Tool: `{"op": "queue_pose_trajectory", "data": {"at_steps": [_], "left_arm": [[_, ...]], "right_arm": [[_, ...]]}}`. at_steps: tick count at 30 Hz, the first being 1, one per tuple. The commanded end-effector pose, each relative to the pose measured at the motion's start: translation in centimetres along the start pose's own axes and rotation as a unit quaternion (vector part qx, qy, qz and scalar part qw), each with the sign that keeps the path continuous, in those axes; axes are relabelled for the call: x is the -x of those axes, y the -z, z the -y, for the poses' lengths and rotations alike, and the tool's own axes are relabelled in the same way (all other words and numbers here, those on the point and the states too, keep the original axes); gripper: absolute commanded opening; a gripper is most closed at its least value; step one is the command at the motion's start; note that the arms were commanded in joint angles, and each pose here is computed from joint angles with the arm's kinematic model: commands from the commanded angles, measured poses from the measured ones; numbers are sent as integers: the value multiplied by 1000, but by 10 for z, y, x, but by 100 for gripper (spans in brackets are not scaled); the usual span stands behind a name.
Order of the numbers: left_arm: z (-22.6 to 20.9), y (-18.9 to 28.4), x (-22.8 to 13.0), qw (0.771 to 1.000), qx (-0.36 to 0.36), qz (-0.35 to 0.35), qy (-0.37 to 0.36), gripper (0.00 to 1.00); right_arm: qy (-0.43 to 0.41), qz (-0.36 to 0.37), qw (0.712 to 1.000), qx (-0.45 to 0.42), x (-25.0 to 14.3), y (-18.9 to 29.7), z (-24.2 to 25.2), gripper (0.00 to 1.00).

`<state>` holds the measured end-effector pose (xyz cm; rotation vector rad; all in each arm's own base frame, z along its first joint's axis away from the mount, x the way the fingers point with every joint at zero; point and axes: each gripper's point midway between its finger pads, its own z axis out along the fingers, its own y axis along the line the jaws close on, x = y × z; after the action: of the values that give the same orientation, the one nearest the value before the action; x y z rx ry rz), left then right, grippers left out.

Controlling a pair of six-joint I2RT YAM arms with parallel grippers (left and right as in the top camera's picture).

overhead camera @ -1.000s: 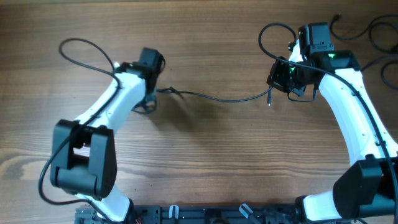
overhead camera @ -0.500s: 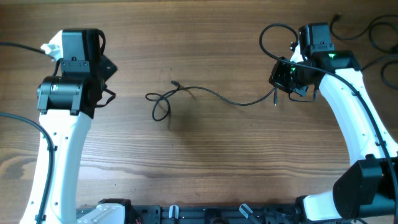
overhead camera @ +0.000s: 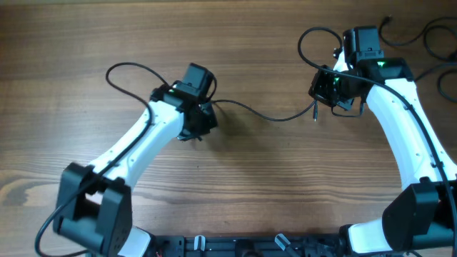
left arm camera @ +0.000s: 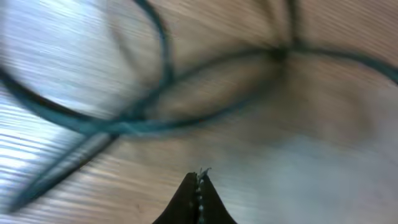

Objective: Untangle cables

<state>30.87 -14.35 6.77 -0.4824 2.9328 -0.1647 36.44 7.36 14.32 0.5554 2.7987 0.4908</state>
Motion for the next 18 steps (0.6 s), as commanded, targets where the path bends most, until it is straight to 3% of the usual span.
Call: {"op": "queue_pose_trajectory", "data": {"at_steps": [1, 7, 15, 18], "left_arm": [[-47, -3, 39, 982, 140, 120, 46, 4], [-62, -12, 65, 966, 183, 174, 58, 4], [-125, 9, 106, 927, 260, 238, 124, 4], [-161, 36, 123, 889, 324, 290, 146, 4]], "right_arm": [[-3, 6, 1000, -6, 2, 2, 3, 4], [-3, 6, 1000, -6, 2, 2, 3, 4], [-1, 6, 1000, -7, 1, 2, 3, 4], [3, 8, 1000, -7, 2, 2, 3, 4]]}}
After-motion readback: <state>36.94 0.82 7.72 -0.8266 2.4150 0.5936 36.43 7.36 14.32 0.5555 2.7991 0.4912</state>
